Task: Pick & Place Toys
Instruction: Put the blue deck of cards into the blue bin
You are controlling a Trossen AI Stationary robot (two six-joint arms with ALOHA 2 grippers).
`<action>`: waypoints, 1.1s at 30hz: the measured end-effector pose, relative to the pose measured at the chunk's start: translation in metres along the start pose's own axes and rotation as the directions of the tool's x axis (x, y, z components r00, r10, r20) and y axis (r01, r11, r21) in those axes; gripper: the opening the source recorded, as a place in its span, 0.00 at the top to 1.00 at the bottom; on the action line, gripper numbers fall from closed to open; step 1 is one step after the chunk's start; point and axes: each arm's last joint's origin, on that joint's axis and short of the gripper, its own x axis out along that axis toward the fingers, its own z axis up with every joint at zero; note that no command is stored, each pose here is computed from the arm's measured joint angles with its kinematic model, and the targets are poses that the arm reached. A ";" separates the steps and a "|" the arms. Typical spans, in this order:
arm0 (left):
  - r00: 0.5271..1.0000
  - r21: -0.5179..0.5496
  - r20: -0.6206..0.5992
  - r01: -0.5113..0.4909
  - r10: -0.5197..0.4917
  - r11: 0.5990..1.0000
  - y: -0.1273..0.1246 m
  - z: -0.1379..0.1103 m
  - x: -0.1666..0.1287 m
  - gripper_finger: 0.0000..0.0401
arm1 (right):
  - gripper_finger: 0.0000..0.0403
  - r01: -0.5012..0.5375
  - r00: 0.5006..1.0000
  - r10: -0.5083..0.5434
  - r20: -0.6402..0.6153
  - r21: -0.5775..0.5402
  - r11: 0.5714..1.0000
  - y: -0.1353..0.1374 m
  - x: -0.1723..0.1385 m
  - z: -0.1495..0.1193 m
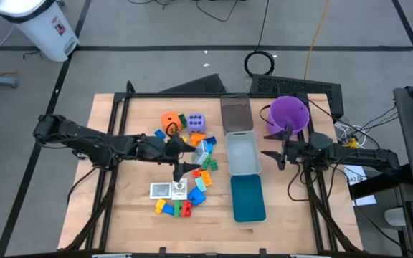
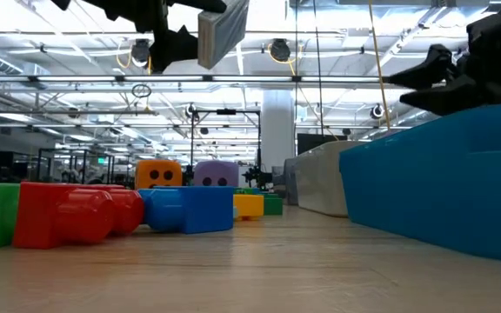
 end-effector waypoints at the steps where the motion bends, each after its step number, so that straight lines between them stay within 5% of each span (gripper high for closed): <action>1: 1.000 -0.010 -0.002 0.005 -0.005 1.000 0.001 0.000 0.000 0.18 | 0.35 0.001 1.000 -0.001 0.024 0.001 1.000 -0.001 0.000 0.002; 6: 0.999 -0.032 -0.034 0.015 -0.016 0.999 0.007 -0.005 0.013 0.22 | 0.35 -0.166 0.957 0.103 0.271 0.219 0.961 -0.003 -0.002 0.014; 9: 0.996 -0.049 -0.030 0.081 -0.083 0.996 0.010 -0.009 0.029 0.22 | 0.35 -0.188 0.922 0.060 0.382 0.310 0.932 -0.010 -0.004 0.023; 16: 0.970 -0.106 -0.036 0.237 -0.242 0.966 0.016 -0.024 0.061 0.17 | 0.35 -0.263 0.865 -0.126 0.486 0.652 0.712 -0.025 -0.011 0.036; 22: 0.965 -0.169 -0.059 0.242 -0.255 0.955 0.020 -0.030 0.068 0.22 | 0.35 -0.106 0.875 -0.275 0.399 0.712 0.694 -0.031 -0.011 0.035; 33: 0.963 -0.170 -0.045 0.256 -0.267 0.952 0.014 -0.030 0.068 0.16 | 0.35 -0.169 0.927 -0.150 0.344 0.739 0.653 -0.015 0.014 0.034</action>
